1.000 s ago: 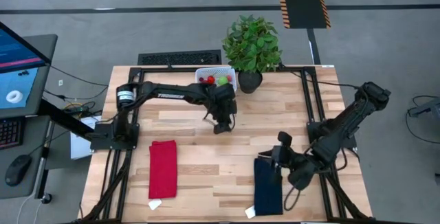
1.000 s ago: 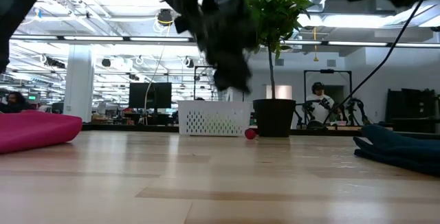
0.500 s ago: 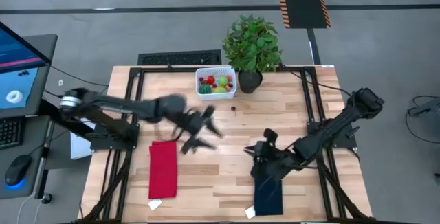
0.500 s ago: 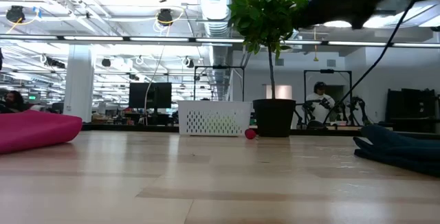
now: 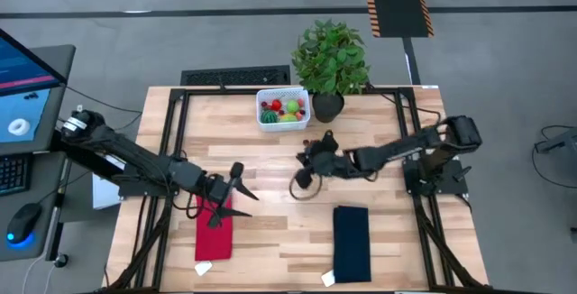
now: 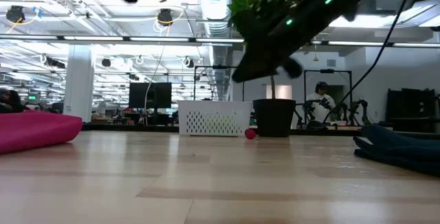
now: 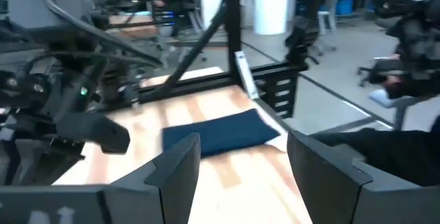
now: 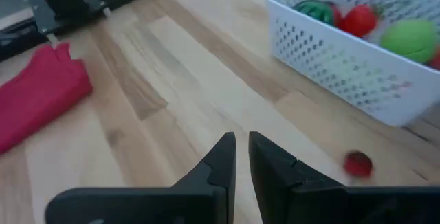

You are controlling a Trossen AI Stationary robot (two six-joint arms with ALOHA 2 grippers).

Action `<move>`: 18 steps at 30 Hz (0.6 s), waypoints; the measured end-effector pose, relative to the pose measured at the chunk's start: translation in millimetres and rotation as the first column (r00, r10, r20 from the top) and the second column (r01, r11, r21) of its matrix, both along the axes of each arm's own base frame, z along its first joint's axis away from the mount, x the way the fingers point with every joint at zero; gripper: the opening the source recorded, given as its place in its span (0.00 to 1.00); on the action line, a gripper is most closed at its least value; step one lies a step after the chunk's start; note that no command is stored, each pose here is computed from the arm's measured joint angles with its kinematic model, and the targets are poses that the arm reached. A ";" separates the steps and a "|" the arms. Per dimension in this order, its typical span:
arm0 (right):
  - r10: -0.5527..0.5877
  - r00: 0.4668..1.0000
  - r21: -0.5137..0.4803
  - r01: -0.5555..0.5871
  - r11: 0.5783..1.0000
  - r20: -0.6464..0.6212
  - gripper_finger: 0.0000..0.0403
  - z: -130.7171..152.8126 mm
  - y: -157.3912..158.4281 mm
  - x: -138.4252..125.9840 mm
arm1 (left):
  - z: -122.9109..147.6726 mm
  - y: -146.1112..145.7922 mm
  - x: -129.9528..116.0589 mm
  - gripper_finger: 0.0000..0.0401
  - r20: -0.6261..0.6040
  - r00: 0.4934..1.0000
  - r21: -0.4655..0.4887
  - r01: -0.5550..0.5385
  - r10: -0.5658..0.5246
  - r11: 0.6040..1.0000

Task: Pick and placing Produce into tupperware
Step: Put the red cherry into the white basket

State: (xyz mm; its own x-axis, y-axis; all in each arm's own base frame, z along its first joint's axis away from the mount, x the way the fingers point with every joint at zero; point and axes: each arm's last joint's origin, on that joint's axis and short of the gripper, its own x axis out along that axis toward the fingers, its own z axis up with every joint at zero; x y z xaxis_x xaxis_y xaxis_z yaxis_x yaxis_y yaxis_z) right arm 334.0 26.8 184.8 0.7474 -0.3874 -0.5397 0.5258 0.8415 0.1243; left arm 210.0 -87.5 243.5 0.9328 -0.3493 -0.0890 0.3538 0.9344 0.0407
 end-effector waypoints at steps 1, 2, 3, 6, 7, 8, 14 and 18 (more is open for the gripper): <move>0.014 1.000 0.015 -0.014 1.000 0.017 0.16 -3.2 -6.5 4.7 | -4.6 3.3 -4.7 0.52 0.002 1.000 0.001 -0.023 0.023 1.000; 0.030 0.998 0.033 -0.032 0.999 0.055 0.16 -6.3 -12.7 11.3 | -9.9 7.7 -9.9 0.52 0.002 0.999 0.003 -0.049 0.049 0.999; 0.058 0.995 0.057 -0.063 0.996 0.085 0.16 -9.8 -17.6 17.2 | -14.5 12.6 -15.8 0.52 0.008 0.997 0.000 -0.074 0.074 0.997; 0.065 0.991 0.092 -0.076 0.993 0.119 0.16 -22.1 -30.9 25.4 | -23.7 26.1 -30.9 0.52 0.063 0.993 -0.033 -0.100 0.102 0.994; 0.043 0.993 0.095 -0.054 0.994 0.111 0.16 -25.4 -33.7 26.0 | -25.1 30.2 -36.0 0.52 0.082 0.992 -0.045 -0.095 0.098 0.995; 0.005 0.996 0.095 -0.013 0.995 0.085 0.16 -28.3 -36.5 24.1 | -26.8 34.0 -40.6 0.52 0.094 0.991 -0.050 -0.088 0.093 0.995; -0.209 0.973 0.073 0.216 0.974 -0.093 0.16 -39.7 -43.3 5.8 | -46.7 57.7 -63.9 0.52 0.086 0.977 -0.053 -0.193 0.197 0.980; -0.268 0.956 0.150 0.284 0.947 -0.121 0.16 -39.2 -43.4 -0.3 | -60.4 68.3 -74.8 0.52 0.095 0.960 -0.061 -0.258 0.263 0.964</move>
State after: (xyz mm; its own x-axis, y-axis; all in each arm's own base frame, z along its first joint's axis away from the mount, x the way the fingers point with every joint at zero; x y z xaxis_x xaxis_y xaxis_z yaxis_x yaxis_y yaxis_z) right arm 333.7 -16.6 145.6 0.5644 -0.4709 -0.6779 0.7510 0.6339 0.1849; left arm 135.2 -19.2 183.1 0.9953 -0.0947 0.0213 0.0943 0.9954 0.0172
